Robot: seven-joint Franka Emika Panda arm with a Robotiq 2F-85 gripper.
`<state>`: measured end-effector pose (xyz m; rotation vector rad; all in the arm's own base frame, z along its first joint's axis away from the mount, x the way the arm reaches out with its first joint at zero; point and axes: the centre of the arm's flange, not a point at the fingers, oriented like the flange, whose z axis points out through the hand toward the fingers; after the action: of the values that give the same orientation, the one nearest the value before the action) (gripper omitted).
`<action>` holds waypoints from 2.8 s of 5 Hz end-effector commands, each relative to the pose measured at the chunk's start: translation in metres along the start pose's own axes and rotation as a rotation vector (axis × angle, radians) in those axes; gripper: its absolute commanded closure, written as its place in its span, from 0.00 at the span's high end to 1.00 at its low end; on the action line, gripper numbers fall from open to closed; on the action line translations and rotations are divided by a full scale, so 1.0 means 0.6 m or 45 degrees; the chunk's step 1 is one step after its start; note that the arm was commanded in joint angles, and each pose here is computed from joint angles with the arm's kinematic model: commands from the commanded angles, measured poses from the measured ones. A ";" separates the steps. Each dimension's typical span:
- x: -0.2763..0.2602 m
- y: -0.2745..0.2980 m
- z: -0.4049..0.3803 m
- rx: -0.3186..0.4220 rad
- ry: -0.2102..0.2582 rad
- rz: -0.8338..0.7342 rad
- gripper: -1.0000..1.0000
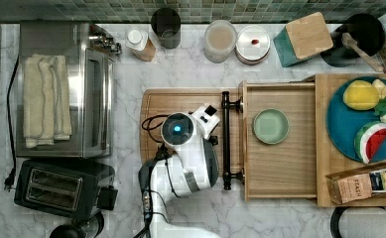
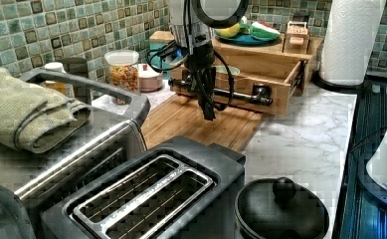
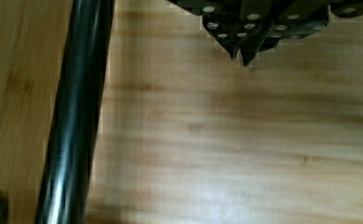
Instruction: Close the drawer.
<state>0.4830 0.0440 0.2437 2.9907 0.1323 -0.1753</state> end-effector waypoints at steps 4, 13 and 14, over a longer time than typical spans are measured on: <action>-0.010 0.411 -0.046 0.055 0.193 0.115 0.00; -0.153 0.664 -0.055 -0.154 0.391 0.243 0.00; -0.153 0.664 -0.054 -0.154 0.391 0.243 0.00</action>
<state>0.4591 -0.2383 0.2604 3.0198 0.2154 0.0696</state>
